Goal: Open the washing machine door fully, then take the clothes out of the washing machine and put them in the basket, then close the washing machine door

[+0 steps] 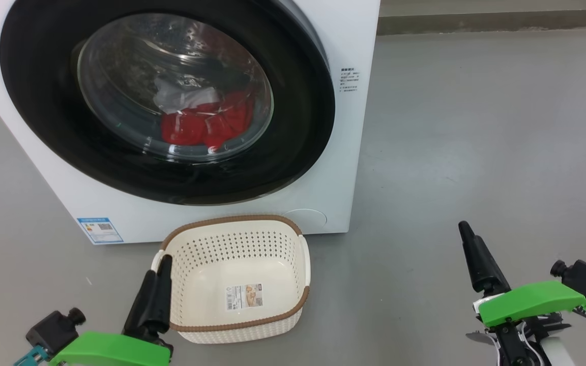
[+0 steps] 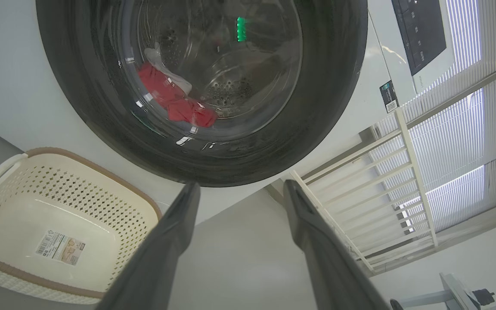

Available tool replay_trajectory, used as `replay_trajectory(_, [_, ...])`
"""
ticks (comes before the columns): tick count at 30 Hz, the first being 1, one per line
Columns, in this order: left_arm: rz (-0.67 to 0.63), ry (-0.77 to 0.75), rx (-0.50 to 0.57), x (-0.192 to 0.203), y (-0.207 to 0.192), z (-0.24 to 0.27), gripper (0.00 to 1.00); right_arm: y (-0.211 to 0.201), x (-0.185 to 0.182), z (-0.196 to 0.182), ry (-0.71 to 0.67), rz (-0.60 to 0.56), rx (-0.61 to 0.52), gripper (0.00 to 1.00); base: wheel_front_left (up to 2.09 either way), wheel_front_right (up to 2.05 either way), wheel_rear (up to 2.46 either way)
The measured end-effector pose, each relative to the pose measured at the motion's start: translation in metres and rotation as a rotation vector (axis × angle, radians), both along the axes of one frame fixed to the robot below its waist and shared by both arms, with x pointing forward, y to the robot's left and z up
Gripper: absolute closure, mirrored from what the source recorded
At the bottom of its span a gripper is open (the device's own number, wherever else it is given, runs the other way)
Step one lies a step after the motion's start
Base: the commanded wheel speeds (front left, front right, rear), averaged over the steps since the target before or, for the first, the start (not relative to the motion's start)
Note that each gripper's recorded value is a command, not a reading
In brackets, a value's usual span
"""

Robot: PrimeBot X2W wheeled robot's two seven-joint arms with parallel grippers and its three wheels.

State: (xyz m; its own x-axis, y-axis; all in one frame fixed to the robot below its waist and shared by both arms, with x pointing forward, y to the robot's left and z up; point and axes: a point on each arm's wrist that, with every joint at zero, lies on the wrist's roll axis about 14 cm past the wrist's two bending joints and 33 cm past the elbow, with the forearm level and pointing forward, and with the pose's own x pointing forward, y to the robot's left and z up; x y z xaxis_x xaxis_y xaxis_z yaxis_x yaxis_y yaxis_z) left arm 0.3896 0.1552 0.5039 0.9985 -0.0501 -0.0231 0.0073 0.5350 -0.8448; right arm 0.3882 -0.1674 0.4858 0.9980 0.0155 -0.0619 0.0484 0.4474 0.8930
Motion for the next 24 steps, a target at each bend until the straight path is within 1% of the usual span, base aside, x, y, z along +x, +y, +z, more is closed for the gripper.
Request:
replay_trajectory(5, [-0.001, -0.013, 0.066, 0.001, -0.002, 0.003, 0.00, 0.001, 0.002, 0.006, -0.023, 0.005, -0.082, 0.00, 0.00, 0.00, 0.00])
replay_trajectory(13, [0.006, -0.047, 0.203, 0.006, -0.003, 0.013, 0.00, 0.003, 0.004, 0.013, -0.056, 0.017, -0.202, 0.00, 0.00, 0.00, 0.00])
replay_trajectory(17, [-0.009, -0.057, 0.263, 0.005, -0.009, 0.013, 0.00, 0.007, 0.009, 0.023, -0.092, 0.027, -0.260, 0.00, 0.00, 0.00, 0.00])
replay_trajectory(24, [0.010, -0.085, 0.360, 0.010, -0.009, 0.022, 0.00, 0.010, 0.009, 0.026, -0.111, 0.036, -0.342, 0.00, 0.00, 0.00, 0.00])
